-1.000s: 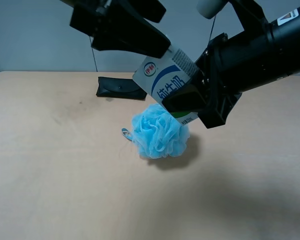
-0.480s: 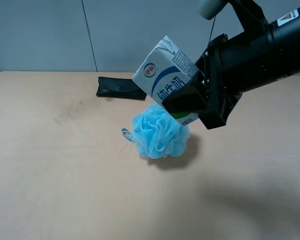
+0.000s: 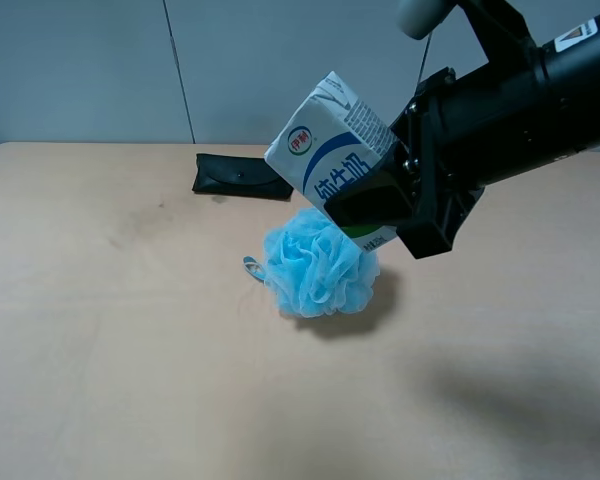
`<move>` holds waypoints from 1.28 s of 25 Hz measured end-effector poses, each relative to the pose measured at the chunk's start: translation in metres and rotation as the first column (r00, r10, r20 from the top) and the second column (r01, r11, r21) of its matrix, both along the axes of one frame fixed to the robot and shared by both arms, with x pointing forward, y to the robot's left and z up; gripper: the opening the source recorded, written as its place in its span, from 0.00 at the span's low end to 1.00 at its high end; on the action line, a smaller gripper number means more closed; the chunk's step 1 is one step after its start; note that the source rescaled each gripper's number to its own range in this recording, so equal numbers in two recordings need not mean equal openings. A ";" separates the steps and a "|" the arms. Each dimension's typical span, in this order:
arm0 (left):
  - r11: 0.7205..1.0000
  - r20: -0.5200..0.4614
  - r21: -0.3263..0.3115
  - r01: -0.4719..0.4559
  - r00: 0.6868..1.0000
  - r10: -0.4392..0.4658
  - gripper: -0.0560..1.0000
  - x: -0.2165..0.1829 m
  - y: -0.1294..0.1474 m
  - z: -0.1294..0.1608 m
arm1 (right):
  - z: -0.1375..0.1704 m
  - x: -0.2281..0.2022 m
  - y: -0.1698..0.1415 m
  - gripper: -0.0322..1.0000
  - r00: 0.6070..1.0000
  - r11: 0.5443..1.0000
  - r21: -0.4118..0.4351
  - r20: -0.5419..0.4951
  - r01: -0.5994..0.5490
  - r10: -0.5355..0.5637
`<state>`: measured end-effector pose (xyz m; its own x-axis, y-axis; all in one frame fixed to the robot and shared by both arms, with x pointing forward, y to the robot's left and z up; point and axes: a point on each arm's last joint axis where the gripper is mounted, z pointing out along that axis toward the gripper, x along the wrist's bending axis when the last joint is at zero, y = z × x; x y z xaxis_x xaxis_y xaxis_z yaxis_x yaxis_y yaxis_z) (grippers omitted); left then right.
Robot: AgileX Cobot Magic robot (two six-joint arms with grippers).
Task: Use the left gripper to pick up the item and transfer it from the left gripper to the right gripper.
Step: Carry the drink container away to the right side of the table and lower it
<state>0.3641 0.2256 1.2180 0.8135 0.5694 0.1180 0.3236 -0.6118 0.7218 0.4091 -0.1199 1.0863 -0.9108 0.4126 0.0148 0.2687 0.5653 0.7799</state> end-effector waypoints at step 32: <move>0.795 -0.041 -0.090 -0.599 0.800 0.598 0.97 -0.125 0.077 -0.178 | 0.000 -0.001 0.000 0.03 1.000 1.000 -0.003 -0.005 -0.005 0.005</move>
<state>0.2389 0.3031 1.0400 0.3072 0.9511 0.0328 0.6101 -0.2233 0.7602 0.4085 -0.1200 1.0859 -0.9126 0.4085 0.0184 0.2703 0.5688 0.7768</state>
